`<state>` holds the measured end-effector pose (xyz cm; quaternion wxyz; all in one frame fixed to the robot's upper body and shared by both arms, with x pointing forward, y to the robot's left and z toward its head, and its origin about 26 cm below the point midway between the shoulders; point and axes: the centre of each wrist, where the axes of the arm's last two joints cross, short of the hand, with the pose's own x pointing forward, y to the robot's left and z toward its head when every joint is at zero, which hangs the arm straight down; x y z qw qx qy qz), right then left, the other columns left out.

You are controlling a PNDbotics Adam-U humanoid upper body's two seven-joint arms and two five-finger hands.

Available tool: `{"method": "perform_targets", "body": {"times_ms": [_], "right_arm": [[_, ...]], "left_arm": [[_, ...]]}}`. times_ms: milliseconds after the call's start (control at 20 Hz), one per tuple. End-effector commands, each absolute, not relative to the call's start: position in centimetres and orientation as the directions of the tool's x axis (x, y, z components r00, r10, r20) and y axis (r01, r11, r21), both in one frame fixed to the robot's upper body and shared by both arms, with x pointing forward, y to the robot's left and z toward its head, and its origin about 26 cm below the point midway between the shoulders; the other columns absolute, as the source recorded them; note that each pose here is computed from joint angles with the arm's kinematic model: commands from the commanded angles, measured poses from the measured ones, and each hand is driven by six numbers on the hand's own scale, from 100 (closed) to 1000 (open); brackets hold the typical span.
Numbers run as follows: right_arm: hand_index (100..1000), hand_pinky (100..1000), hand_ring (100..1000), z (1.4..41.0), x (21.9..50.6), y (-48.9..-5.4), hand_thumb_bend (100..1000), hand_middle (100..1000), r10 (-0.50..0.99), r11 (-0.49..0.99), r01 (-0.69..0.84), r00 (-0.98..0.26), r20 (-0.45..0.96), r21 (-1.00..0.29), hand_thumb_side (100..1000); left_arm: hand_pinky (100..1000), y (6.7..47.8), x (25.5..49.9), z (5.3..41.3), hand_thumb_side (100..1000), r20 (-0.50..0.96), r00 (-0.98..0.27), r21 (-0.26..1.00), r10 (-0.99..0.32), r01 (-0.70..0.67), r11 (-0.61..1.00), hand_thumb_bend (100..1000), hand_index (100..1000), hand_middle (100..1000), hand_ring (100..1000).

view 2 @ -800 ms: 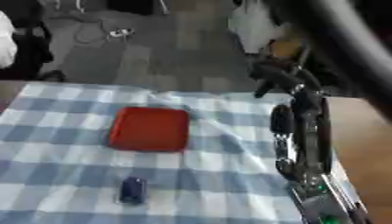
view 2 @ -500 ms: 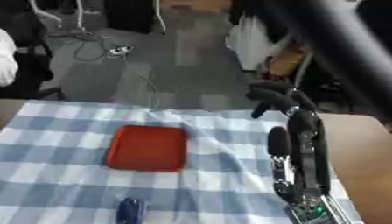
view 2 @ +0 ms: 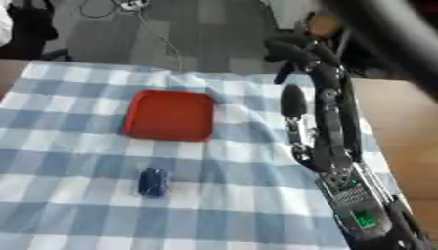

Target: Pick up objects on the table and place them in the box.

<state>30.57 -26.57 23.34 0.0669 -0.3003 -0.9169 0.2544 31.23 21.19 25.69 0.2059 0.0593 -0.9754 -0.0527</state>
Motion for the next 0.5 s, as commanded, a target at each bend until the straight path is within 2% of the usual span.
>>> {"method": "perform_targets", "body": {"times_ms": [50, 500], "right_arm": [[857, 411, 649, 24.6, 30.2, -26.9, 100, 761, 0.617, 0.613, 0.531, -0.784, -0.064, -0.585, 1000], [876, 481, 682, 26.0, 31.3, -27.1, 100, 792, 0.662, 0.501, 0.570, -0.737, -0.136, -0.651, 1000]], "left_arm": [[846, 21.5, 31.0, 26.1, 1000, 0.381, -0.913, 0.146, -0.147, -0.098, 0.984, 293, 876, 1000, 866], [844, 21.4, 31.0, 26.2, 1000, 0.376, -0.915, 0.150, -0.146, -0.095, 0.984, 297, 875, 1000, 862]]}}
